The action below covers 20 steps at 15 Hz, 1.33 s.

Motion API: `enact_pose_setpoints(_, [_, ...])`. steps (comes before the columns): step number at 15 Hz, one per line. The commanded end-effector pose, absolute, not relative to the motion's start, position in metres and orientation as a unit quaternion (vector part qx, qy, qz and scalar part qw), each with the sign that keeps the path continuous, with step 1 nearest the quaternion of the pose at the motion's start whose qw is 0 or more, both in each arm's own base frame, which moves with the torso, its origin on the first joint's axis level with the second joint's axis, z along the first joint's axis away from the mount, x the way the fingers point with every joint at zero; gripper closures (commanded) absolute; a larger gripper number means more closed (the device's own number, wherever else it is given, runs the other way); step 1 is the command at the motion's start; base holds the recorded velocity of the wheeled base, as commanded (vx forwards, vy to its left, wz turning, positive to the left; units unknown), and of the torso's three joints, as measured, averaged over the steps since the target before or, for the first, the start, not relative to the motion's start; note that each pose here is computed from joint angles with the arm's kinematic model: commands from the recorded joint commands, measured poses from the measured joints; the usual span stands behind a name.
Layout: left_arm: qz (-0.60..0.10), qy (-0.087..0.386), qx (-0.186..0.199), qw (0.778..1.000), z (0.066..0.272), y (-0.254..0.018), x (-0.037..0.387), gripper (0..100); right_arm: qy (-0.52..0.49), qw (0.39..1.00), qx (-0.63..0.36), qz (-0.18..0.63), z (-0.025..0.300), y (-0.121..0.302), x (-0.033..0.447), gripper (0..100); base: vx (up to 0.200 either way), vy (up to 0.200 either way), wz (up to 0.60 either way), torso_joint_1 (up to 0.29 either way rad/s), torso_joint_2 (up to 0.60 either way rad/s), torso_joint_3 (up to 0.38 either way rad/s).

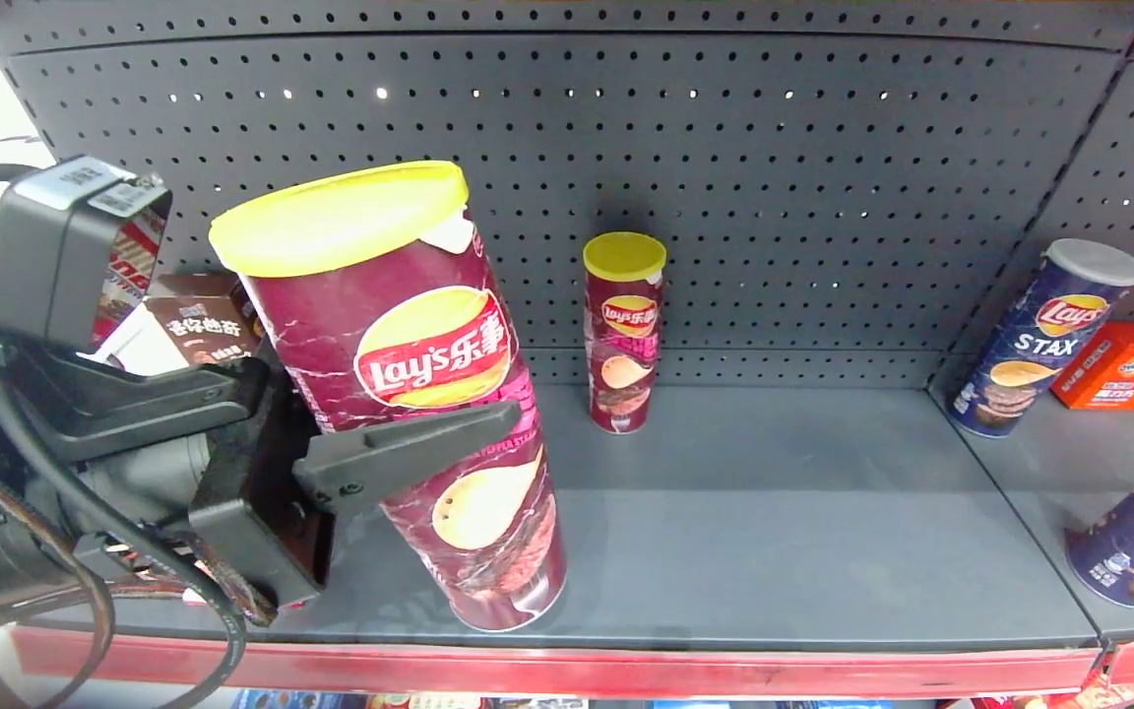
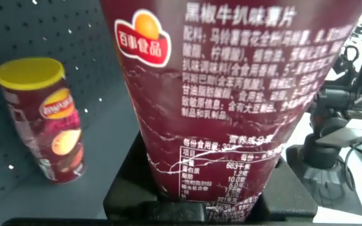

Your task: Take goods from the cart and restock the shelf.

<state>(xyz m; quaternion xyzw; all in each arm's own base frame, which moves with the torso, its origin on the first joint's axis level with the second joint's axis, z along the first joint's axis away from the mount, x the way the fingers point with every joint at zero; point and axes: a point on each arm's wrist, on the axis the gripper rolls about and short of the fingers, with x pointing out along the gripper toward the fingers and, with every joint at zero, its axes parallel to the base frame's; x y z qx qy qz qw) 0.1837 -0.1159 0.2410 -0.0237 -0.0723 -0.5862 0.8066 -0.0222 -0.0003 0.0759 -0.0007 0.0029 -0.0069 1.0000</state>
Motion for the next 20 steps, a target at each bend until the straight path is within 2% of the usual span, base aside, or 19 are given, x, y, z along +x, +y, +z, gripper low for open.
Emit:
enact_pose_setpoints(1, [-0.579,-0.064,-0.023,0.813,0.235,-0.11,0.181,100,0.003,1.0,-0.001,-0.007,0.076,0.0,-0.022,0,0.0,0.0,0.0,0.0,0.0,0.0])
enact_pose_setpoints(6, [-0.574,-0.066,-0.021,0.816,0.231,-0.105,0.177,100,0.002,1.0,0.0,-0.007,0.076,0.0,-0.022,0,0.0,0.0,0.0,0.0,0.0,0.0])
enact_pose_setpoints(10, [-0.574,-0.046,-0.023,0.817,0.219,-0.103,0.173,100,0.004,1.0,-0.003,-0.005,0.076,0.0,-0.022,0,0.0,0.0,0.0,0.0,0.0,0.0])
enact_pose_setpoints(14, [-0.572,-0.052,-0.024,0.818,0.22,-0.105,0.178,100,0.006,1.0,-0.005,-0.006,0.077,0.0,-0.022,0,0.0,0.0,0.0,0.0,0.0,0.0])
enact_pose_setpoints(15, [-0.569,-0.053,-0.025,0.82,0.221,-0.104,0.179,100,-0.046,0.999,-0.001,0.002,0.122,-0.001,-0.033,0,0.0,0.0,0.0,0.0,0.0,0.0])
enact_pose_setpoints(16, [-0.565,-0.048,-0.026,0.823,0.218,-0.101,0.179,100,-0.014,1.0,0.005,0.019,0.165,-0.001,-0.027,0,0.0,0.0,0.0,0.0,0.0,0.0])
enact_pose_setpoints(17, [-0.566,-0.045,-0.024,0.823,0.215,-0.101,0.177,100,0.031,0.999,0.006,0.043,0.161,0.0,-0.022,0,0.0,0.0,0.0,0.0,0.0,0.0])
enact_pose_setpoints(20, [-0.565,-0.03,-0.028,0.824,0.208,-0.099,0.175,100,0.045,0.99,-0.059,0.121,0.144,0.002,-0.023,0,0.0,0.0,0.0,0.0,0.0,0.0])
